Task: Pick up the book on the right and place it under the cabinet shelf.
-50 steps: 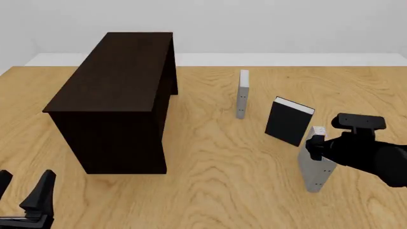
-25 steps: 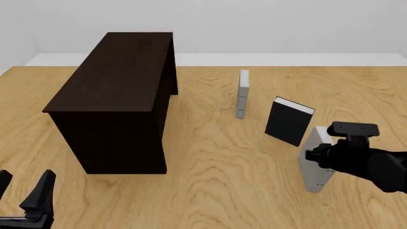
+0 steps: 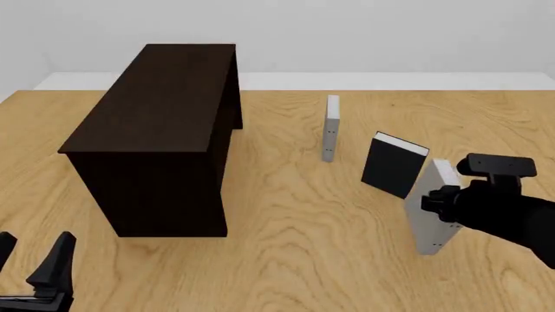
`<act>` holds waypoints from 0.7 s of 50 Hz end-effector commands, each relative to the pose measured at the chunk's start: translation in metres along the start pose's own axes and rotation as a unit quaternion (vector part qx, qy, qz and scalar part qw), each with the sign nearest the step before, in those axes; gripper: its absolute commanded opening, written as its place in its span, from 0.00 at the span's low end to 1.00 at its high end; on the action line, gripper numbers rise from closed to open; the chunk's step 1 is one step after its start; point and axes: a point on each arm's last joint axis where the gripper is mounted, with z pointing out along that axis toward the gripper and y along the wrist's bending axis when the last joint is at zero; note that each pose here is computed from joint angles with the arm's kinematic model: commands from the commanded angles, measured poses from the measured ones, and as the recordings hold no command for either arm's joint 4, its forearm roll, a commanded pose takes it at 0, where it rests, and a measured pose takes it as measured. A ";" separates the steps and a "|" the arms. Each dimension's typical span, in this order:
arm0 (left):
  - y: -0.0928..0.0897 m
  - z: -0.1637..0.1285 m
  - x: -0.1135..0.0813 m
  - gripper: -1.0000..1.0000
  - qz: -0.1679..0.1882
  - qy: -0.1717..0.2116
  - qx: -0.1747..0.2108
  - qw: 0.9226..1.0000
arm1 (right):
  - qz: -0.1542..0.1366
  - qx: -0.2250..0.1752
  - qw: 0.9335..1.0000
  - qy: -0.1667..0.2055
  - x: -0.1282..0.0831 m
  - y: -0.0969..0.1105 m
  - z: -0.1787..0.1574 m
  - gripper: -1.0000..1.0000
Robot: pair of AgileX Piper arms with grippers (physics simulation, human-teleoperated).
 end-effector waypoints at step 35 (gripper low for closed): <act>0.000 0.000 0.000 1.00 0.000 0.001 0.000 1.000 | 0.067 -0.173 0.978 -0.096 -0.013 0.066 -0.051 0.00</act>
